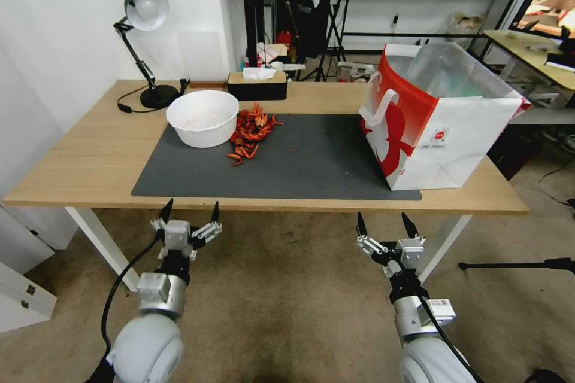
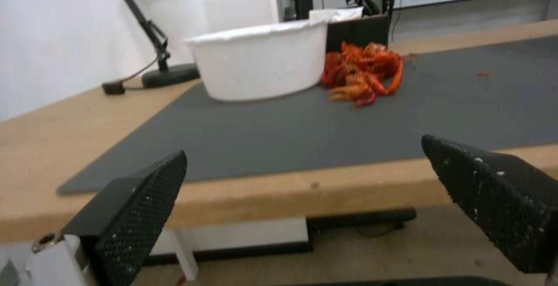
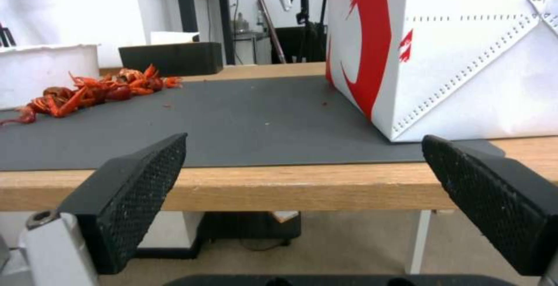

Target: Close the takeout container lid, then place the container into the takeout bag.

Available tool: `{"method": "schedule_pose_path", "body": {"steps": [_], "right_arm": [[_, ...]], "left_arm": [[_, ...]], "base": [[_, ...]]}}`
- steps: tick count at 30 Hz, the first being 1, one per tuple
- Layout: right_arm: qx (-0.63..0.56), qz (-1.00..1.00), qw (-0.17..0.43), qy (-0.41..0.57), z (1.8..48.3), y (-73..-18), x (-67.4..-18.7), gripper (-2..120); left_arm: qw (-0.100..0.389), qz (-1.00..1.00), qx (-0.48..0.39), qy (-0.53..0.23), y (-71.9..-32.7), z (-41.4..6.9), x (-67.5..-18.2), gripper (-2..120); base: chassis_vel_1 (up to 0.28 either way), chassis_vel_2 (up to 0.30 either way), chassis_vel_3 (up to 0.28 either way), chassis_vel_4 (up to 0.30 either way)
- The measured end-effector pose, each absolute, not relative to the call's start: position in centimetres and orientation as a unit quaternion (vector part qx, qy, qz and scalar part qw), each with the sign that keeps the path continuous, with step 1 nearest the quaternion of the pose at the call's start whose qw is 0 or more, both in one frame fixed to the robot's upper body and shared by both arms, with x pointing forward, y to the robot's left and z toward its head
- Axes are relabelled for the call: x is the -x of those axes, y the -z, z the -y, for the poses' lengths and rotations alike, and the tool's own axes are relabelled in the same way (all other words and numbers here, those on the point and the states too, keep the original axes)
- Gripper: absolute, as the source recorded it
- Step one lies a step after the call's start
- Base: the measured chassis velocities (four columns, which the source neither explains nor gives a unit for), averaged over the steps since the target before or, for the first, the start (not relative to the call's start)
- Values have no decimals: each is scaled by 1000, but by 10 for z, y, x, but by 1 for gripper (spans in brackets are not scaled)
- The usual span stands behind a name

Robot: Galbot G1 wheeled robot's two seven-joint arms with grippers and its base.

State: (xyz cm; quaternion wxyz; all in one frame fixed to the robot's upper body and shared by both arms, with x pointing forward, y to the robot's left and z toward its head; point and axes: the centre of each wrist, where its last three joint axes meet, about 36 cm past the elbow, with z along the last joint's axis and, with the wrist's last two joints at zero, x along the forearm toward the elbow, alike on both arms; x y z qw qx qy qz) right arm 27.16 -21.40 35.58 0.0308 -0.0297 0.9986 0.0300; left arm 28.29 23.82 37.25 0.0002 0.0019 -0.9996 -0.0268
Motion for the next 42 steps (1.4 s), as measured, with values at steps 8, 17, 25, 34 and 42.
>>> {"method": "schedule_pose_path", "body": {"steps": [8, 17, 25, 34, 42], "right_arm": [[35, -999, 27, -31, 214, -354, -271, 100], [35, -999, 27, -31, 214, -354, -271, 100], [36, -999, 27, -32, 214, -354, -271, 100], [36, -999, 27, -32, 214, -354, -271, 100], [36, -999, 27, -32, 214, -354, -271, 100]], "left_arm": [[7, 1000, -10, 19, -364, -237, -277, 100], [6, 1000, -9, 18, -364, -236, -278, 100], [6, 1000, -8, 18, -365, -236, -279, 100], [6, 1000, -8, 18, -365, -236, -279, 100], [7, 1000, -7, 18, -365, -236, -279, 100]], "base": [[0, 0, 0, 0], [0, 0, 0, 0], [0, 0, 0, 0], [0, 0, 0, 0], [0, 0, 0, 0]]}}
